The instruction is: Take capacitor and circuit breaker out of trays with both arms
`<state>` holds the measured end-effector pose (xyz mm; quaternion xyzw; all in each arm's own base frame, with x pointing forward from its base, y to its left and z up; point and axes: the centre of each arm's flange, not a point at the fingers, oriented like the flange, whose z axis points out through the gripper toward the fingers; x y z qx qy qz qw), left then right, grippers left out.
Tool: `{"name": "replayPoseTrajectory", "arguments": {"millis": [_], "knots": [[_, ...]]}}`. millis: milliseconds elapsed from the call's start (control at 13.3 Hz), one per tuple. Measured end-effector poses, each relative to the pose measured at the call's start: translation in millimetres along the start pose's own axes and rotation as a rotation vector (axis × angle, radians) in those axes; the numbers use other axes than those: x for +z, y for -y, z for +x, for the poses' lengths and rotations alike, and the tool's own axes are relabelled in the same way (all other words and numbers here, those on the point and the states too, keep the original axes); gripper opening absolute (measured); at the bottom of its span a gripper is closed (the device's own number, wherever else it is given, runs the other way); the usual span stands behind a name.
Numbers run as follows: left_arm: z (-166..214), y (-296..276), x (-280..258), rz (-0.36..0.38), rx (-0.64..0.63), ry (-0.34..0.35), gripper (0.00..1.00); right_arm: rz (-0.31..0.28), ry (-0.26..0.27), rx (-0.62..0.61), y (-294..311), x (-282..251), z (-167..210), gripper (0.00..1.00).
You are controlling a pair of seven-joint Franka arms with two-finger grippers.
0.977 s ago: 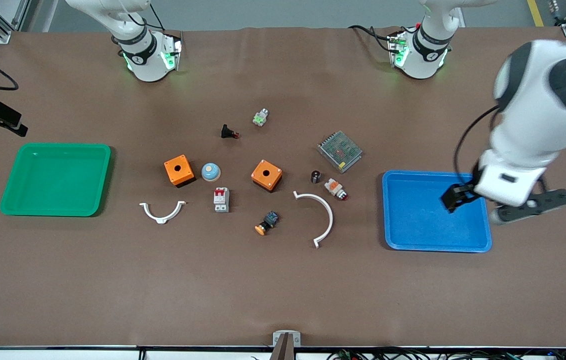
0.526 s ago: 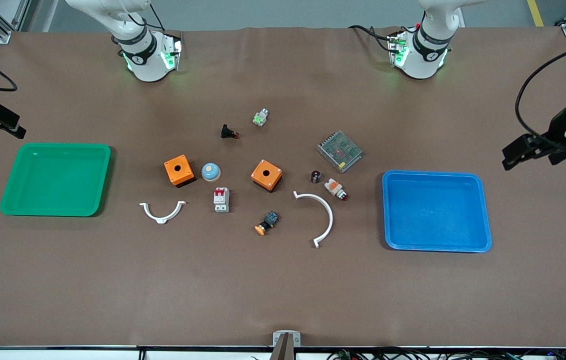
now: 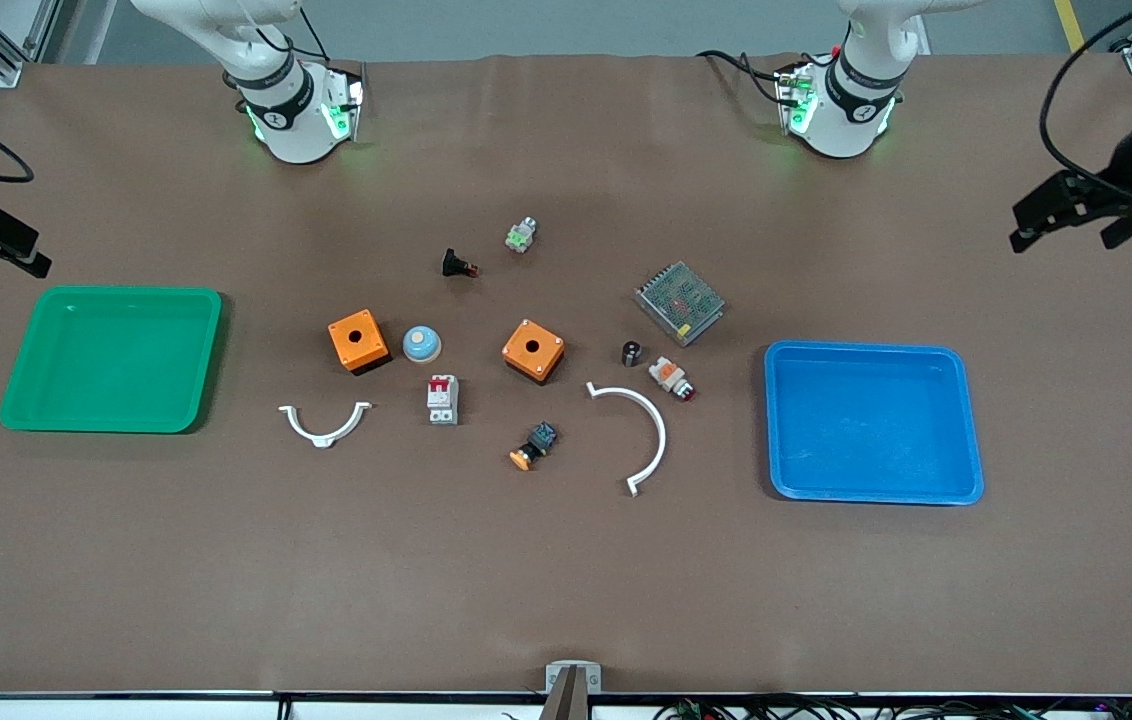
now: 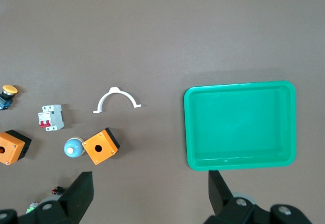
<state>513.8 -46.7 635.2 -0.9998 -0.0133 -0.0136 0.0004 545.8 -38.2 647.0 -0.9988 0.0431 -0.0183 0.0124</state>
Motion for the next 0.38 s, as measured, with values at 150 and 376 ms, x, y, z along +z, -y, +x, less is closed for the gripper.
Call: {"name": "replayPoseTrajectory", "arguments": {"millis": [150, 376], "knots": [[-11.3, -15.7, 1.0, 0.004, 0.006, 0.004, 1.00, 0.000, 0.000, 0.000, 0.0, 0.0, 0.0, 1.00], [-12.6, -7.0, -2.8, 0.003, -0.011, -0.001, 1.00, 0.000, 0.000, -0.001, 0.1, 0.0, 0.0, 1.00]]}}
